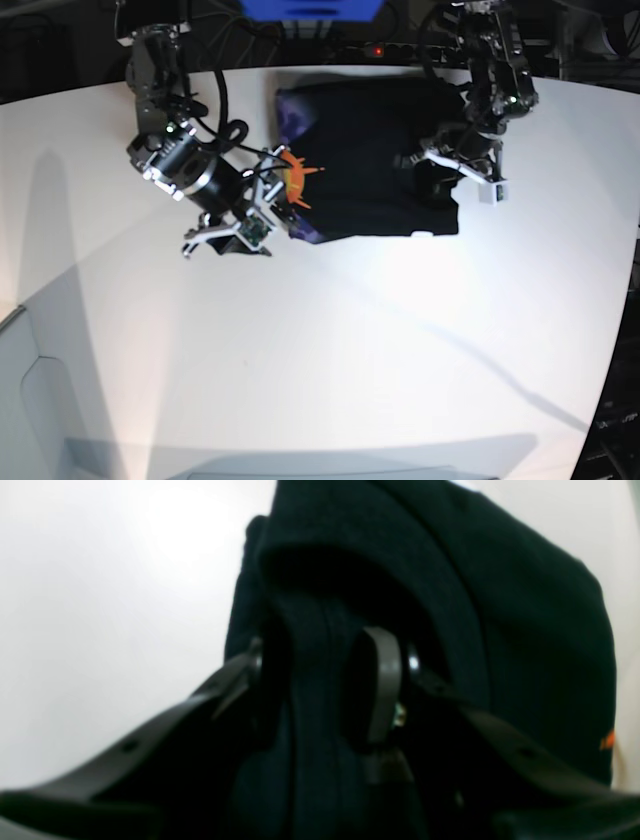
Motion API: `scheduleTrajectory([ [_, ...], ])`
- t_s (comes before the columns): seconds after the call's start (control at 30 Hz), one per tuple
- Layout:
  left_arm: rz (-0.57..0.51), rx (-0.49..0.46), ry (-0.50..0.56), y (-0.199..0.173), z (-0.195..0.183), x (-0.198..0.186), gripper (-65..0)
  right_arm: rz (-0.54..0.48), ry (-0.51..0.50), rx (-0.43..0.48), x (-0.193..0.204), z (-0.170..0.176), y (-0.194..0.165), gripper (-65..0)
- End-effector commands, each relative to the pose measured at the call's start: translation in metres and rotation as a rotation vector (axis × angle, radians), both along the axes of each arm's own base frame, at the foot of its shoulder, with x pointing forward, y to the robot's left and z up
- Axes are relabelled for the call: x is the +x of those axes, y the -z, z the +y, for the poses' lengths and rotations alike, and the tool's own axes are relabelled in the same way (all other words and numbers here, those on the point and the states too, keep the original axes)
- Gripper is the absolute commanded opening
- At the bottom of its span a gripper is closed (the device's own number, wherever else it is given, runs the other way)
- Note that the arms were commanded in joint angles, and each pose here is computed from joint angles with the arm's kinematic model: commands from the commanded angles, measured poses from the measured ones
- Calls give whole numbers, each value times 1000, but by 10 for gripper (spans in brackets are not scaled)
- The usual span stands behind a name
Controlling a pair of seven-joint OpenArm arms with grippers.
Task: Fold the T-shirt properly
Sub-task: 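Grasp the bundle edges with both grippers and flip it over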
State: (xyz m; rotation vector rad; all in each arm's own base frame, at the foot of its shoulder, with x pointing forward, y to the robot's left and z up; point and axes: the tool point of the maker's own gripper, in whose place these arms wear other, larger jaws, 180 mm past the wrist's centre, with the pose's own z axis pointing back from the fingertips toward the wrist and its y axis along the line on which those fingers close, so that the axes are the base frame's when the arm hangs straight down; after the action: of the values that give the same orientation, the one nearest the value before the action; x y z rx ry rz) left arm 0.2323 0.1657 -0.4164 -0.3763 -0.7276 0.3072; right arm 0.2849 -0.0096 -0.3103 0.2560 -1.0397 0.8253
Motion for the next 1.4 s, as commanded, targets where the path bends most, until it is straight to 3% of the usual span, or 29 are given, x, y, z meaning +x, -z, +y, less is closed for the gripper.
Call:
scheduleTrajectory([
  [0.0,19,18,5,-2,1,-2,-403,-41,-16,34,4,5,-14,-343],
  [0.1,-57,46,25,-30,-1,8,-403,-41,-16,28,4,3,-13,-343],
  [0.2,-25,79,69,-42,0,3,-403,-41,-16,30,4,4,-13,-343],
  [0.4,26,117,-26,-49,40,-11,-400,-41,-15,33,4,4,-14,-341],
  [0.6,31,126,-52,-49,51,-16,-248,-41,-15,33,4,4,-14,-340],
  [0.67,13,78,-53,-52,43,-16,-219,-41,-18,33,4,5,-14,-340],
  [0.83,-13,-47,-58,-52,30,-13,-218,-41,-17,33,4,5,-14,-340],
  [1.13,66,-151,-91,-18,16,-15,-218,-41,-15,33,4,4,-14,-340],
  [1.37,118,-167,53,-5,-22,-16,-230,-41,-15,33,4,4,-14,-340],
])
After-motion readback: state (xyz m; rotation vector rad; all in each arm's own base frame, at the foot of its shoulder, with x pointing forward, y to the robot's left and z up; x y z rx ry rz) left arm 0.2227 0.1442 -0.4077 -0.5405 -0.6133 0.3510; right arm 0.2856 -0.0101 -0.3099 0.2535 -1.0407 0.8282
